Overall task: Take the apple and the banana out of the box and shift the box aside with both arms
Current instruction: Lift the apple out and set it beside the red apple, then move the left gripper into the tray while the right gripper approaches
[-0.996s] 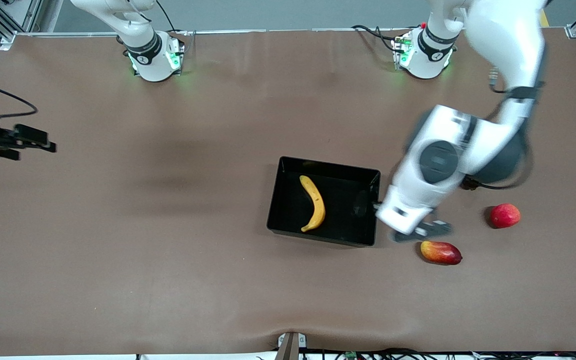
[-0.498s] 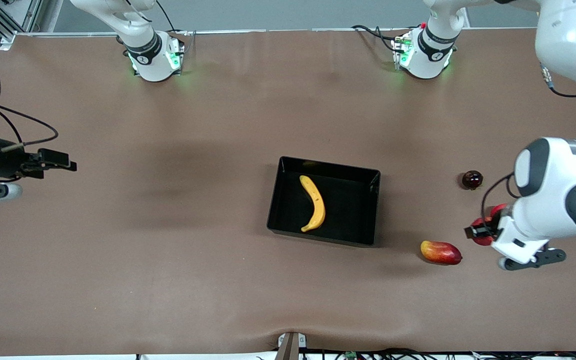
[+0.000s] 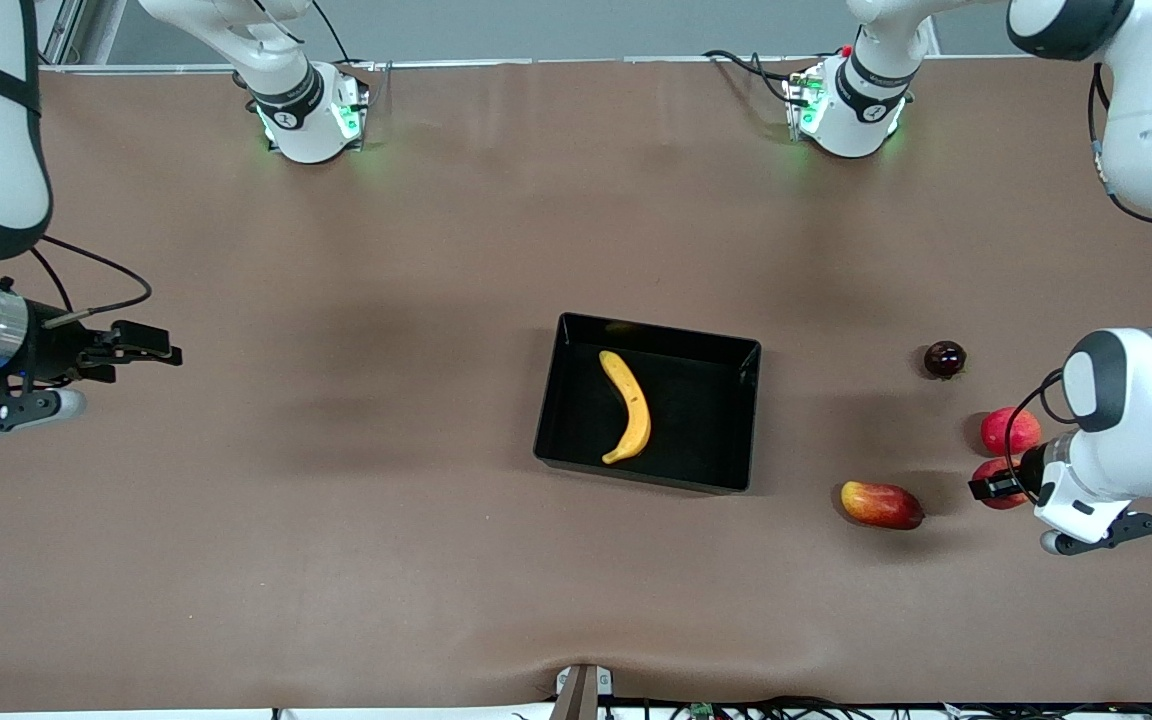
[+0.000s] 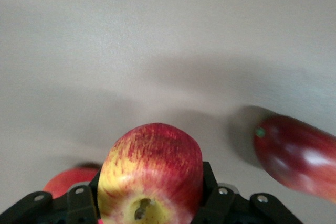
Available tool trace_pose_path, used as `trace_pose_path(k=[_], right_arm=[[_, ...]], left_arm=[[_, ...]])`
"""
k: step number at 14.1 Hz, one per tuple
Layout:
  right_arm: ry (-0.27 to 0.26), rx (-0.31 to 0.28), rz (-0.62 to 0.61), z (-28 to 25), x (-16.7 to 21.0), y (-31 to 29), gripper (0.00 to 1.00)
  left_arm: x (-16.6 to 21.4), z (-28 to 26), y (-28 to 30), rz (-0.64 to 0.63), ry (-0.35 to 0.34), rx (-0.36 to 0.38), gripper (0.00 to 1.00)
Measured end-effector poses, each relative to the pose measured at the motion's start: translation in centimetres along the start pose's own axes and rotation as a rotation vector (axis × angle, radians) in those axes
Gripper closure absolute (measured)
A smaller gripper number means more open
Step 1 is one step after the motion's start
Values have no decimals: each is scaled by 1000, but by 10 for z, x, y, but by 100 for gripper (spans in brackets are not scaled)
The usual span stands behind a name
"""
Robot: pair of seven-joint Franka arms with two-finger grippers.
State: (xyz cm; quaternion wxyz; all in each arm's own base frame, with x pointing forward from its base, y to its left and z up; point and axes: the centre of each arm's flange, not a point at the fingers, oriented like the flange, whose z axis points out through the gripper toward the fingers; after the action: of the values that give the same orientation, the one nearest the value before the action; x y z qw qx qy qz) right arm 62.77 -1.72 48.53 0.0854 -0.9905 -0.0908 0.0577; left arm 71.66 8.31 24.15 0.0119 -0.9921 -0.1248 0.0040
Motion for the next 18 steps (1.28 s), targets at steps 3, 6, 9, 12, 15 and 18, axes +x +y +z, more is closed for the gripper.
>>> trace_pose_path(k=[3,6,9,12,15,18], right_arm=[[1,-83,-96,19,15,20,0],[2,-96,-144,23,23,22,0],[3,-82,-149,24,25,18,0],[-4,-41,-82,30,26,5,0],[-65,-31,36,43,27,-25,0],[-136,-26,142,53,22,-50,0]], left_arm=[[-13,45,0,10,-18,-17,31],[-14,45,4,35,-16,-16,31],[-12,36,7,82,-1,-13,7],[-7,-10,9,99,17,3,0],[-16,-93,43,149,38,26,0],[-38,-155,78,187,42,56,0]])
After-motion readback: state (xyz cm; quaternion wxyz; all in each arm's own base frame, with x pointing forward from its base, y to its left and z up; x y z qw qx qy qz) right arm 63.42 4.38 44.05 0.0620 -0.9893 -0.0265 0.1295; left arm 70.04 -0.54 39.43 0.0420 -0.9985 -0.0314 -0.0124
